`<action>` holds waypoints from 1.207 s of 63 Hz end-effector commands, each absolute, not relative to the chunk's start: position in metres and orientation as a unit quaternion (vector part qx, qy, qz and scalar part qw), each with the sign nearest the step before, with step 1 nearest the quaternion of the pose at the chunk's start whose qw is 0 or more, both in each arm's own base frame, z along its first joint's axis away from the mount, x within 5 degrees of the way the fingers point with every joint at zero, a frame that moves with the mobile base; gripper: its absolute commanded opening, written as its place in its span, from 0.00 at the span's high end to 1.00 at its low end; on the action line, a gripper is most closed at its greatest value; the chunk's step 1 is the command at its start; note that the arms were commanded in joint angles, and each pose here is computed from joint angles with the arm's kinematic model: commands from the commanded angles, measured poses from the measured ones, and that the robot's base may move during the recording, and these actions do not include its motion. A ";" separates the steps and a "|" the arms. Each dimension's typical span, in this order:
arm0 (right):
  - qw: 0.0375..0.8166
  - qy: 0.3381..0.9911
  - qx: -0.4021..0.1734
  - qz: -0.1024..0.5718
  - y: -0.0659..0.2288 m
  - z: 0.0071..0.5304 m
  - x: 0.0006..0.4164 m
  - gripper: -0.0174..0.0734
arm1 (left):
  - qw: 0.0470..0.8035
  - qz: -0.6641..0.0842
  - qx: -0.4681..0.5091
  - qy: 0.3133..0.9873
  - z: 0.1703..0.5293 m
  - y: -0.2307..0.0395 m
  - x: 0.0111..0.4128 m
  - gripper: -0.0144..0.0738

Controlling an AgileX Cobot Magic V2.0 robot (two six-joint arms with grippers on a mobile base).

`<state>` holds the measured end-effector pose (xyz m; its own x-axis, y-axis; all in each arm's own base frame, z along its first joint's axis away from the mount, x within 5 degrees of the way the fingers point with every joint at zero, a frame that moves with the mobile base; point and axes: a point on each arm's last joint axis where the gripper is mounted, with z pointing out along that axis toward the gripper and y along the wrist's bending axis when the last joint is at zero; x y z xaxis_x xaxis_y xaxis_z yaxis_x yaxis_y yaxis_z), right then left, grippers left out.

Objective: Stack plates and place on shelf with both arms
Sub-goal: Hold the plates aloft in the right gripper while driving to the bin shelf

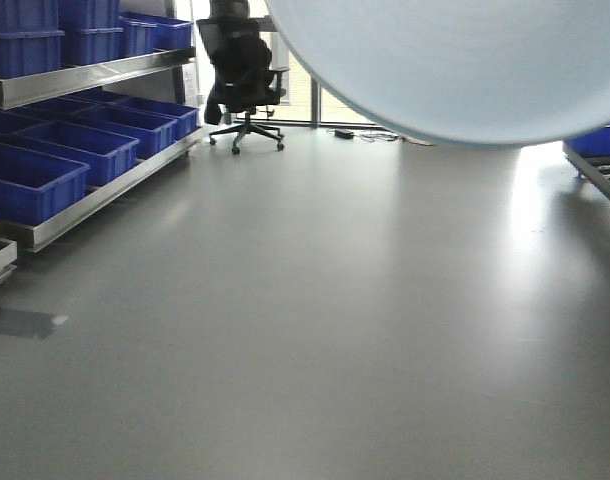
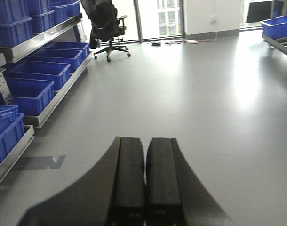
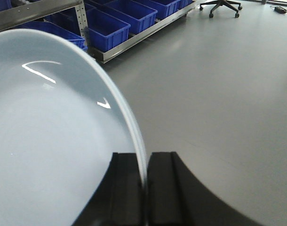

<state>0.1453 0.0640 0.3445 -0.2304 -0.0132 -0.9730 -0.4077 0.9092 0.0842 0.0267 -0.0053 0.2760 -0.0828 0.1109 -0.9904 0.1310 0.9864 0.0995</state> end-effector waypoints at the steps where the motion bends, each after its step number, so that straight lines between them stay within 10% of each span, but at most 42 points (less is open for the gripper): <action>1: 0.662 0.721 -0.115 0.169 0.060 0.368 0.145 0.74 | 0.705 -0.011 0.073 0.705 0.291 -0.005 0.028 0.74; 76: 0.662 0.721 -0.115 0.169 0.060 0.368 0.145 0.74 | 0.705 -0.011 0.073 0.705 0.291 -0.005 0.028 0.74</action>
